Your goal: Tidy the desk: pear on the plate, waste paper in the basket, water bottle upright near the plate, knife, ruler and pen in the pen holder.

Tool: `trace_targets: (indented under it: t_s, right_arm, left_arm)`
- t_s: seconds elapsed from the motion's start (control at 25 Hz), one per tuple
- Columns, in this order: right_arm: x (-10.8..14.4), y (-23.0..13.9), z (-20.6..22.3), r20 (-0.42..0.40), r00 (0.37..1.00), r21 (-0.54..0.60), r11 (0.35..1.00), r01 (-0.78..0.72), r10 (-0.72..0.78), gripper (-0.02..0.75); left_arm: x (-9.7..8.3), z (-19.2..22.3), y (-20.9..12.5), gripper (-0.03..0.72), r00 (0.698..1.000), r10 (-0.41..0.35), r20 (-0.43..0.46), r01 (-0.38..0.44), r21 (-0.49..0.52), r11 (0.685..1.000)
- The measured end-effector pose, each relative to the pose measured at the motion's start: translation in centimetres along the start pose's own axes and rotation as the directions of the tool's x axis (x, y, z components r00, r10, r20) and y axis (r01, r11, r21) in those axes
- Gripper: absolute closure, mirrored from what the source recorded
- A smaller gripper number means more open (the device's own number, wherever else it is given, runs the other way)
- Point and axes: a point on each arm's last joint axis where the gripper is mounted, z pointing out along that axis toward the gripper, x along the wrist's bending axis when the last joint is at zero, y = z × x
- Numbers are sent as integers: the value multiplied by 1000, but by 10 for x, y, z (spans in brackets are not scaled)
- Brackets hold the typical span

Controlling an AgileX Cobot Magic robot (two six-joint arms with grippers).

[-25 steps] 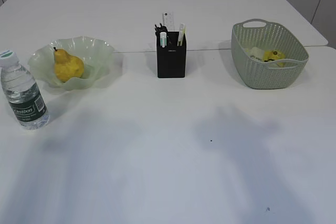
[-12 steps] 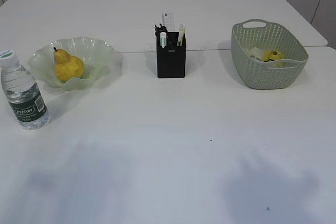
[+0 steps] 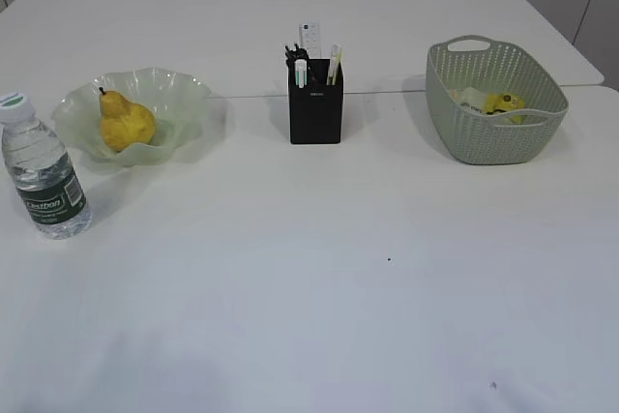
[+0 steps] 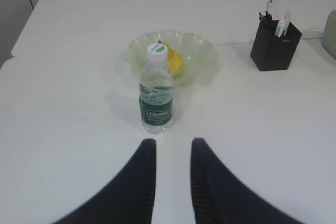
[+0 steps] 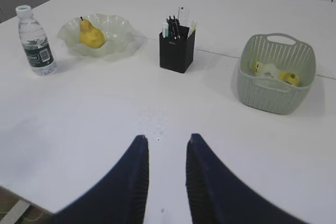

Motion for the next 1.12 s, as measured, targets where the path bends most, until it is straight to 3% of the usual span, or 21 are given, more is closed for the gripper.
trace_targets:
  t_s: [0.28, 0.48, 0.8, 1.12]
  right_arm:
    - [7, -35, -25, -18, 1000, 70, 997, 20, -19, 522]
    - [7, -57, -15, -27, 1000, 170, 985, 8, -3, 522]
    - [7, -70, 0, -38, 999, 216, 976, -3, 11, 522]
    - [10, -72, 3, -82, 996, 217, 976, 37, -19, 522]
  left_arm:
    - [-1, -18, -14, 537, 1000, 1, 8, -1, 9, 1000]
    - [-1, -28, -24, 537, 1000, 26, 14, -26, 25, 999]
    - [0, -19, -42, 537, 999, 32, 17, -33, 110, 993]
    - [-1, -19, -42, 537, 999, 37, 24, -39, 111, 993]
